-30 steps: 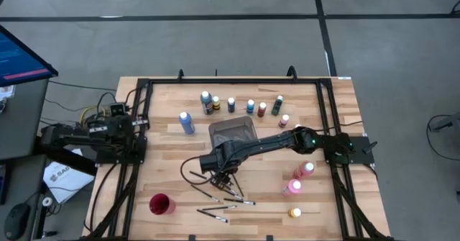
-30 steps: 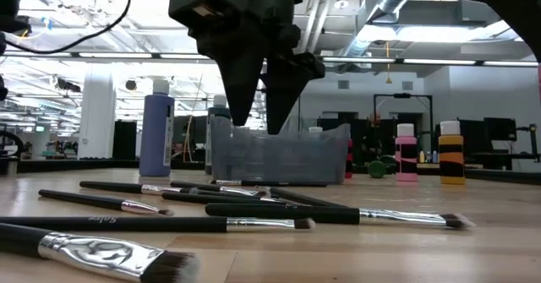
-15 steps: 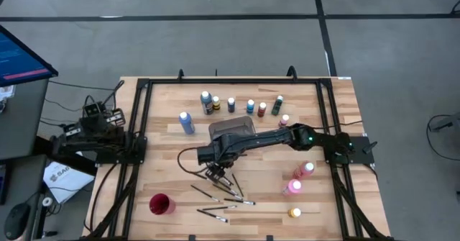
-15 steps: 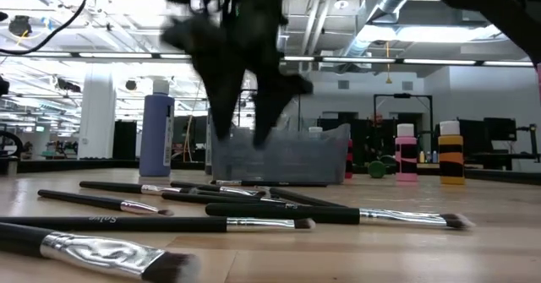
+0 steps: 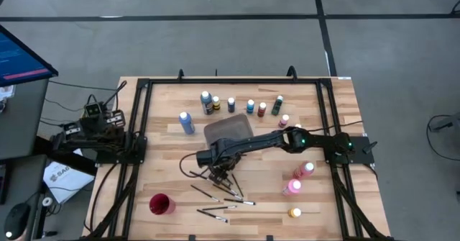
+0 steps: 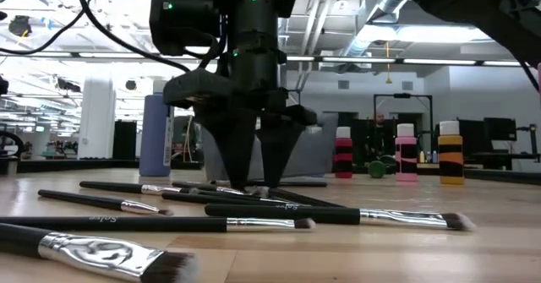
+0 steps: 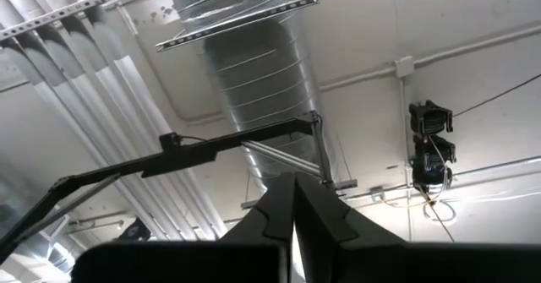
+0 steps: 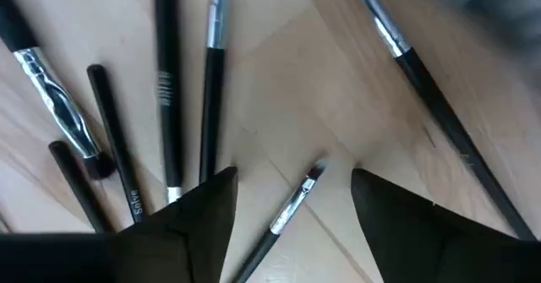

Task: Pick & Place Paint Supplies
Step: Put the silver paintbrush into the red cup

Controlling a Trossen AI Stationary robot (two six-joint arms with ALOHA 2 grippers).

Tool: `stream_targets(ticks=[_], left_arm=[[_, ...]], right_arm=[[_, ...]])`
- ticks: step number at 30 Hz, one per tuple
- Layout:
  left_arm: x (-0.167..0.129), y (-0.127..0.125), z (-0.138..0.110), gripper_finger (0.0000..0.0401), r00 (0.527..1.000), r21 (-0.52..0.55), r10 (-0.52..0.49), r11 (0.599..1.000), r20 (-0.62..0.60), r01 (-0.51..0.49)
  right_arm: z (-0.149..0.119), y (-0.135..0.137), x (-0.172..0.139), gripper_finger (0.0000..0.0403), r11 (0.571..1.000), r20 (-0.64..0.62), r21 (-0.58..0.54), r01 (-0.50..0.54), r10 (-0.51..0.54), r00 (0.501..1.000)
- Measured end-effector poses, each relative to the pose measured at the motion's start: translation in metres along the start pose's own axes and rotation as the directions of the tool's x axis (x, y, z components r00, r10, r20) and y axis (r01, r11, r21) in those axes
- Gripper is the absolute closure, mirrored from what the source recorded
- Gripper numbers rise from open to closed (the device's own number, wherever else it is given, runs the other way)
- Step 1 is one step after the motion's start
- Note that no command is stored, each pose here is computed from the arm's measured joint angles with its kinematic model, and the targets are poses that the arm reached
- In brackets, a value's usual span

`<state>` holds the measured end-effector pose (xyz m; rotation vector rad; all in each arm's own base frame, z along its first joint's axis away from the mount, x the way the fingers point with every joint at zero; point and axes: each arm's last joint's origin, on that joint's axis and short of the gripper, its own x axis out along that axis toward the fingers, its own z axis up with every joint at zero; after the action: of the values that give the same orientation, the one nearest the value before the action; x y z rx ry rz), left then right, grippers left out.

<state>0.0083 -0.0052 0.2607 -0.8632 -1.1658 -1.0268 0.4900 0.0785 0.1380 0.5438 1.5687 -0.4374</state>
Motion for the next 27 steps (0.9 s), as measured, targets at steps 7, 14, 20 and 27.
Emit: stream_targets(ticks=[7,14,20,27], left_arm=[[0.0000,-0.0001,0.0000,0.0398,1.000,0.001,0.000,1.000,0.000,0.000],[0.0000,-0.0001,0.0000,0.0398,1.000,0.001,-0.001,1.000,0.000,0.001],[0.0000,-0.0001,0.0000,0.0398,1.000,0.001,0.000,1.000,0.000,0.000],[0.0000,-0.0001,0.0000,0.0398,1.000,0.001,-0.001,1.000,0.000,0.001]], right_arm=[[0.0002,-0.0007,0.0013,0.0254,1.000,-0.001,0.024,0.007,-0.007,1.000],[0.0000,-0.0006,0.0020,0.0337,0.999,-0.006,0.038,0.007,-0.007,1.000],[-0.0001,-0.0002,-0.0001,0.0393,0.999,-0.010,0.039,0.004,-0.003,1.000],[-0.0071,0.0001,-0.0069,0.0401,0.999,-0.046,0.041,0.014,-0.012,0.999]])
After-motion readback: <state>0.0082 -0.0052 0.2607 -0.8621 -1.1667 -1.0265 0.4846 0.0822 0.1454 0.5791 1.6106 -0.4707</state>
